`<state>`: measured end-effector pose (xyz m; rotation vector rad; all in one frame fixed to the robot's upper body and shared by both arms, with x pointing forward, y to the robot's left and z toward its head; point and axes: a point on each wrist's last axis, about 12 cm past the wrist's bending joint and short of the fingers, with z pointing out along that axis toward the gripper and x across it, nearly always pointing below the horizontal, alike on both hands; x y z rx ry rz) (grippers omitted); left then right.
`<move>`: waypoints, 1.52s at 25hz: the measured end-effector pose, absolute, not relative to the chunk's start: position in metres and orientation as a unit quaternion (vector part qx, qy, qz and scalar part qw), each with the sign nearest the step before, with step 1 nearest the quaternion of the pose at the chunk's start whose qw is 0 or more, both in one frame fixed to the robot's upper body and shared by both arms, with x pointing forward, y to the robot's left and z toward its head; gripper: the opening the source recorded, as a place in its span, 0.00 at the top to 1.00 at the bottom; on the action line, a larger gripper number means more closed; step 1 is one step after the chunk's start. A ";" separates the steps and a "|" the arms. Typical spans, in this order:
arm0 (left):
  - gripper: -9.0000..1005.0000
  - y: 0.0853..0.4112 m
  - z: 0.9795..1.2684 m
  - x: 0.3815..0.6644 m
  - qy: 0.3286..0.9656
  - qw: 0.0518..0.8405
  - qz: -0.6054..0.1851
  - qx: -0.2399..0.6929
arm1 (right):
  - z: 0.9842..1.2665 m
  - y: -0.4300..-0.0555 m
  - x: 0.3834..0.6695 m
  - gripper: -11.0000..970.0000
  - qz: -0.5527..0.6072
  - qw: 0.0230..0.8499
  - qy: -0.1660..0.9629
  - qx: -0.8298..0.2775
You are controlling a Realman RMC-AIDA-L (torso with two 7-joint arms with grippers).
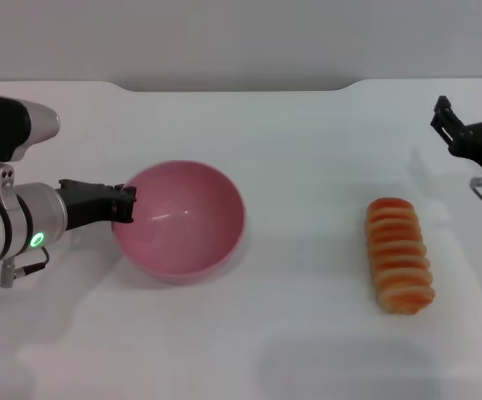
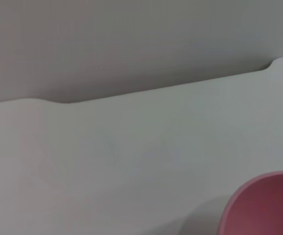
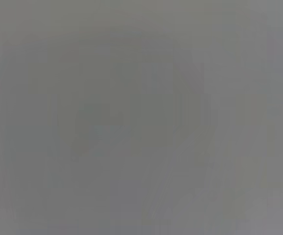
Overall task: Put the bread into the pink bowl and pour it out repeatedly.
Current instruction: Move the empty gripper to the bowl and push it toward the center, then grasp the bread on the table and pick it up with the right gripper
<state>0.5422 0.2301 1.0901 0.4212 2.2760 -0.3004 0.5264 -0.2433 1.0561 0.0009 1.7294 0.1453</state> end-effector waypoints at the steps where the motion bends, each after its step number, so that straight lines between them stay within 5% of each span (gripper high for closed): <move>1: 0.94 0.230 1.091 0.543 0.896 0.395 -0.118 0.166 | 1.061 -0.245 0.530 0.17 0.067 0.630 0.773 -0.009; 10: 0.94 0.223 1.101 0.553 0.886 0.411 -0.119 0.178 | 1.119 -0.238 0.561 0.17 0.128 0.478 0.865 -0.085; 17: 0.94 0.220 1.104 0.557 0.882 0.416 -0.115 0.190 | 1.104 -0.220 0.566 0.17 0.106 0.358 0.923 -0.092; 38: 0.94 0.211 1.110 0.571 0.874 0.424 -0.114 0.206 | 1.072 -0.208 0.560 0.20 0.118 0.312 0.940 -0.069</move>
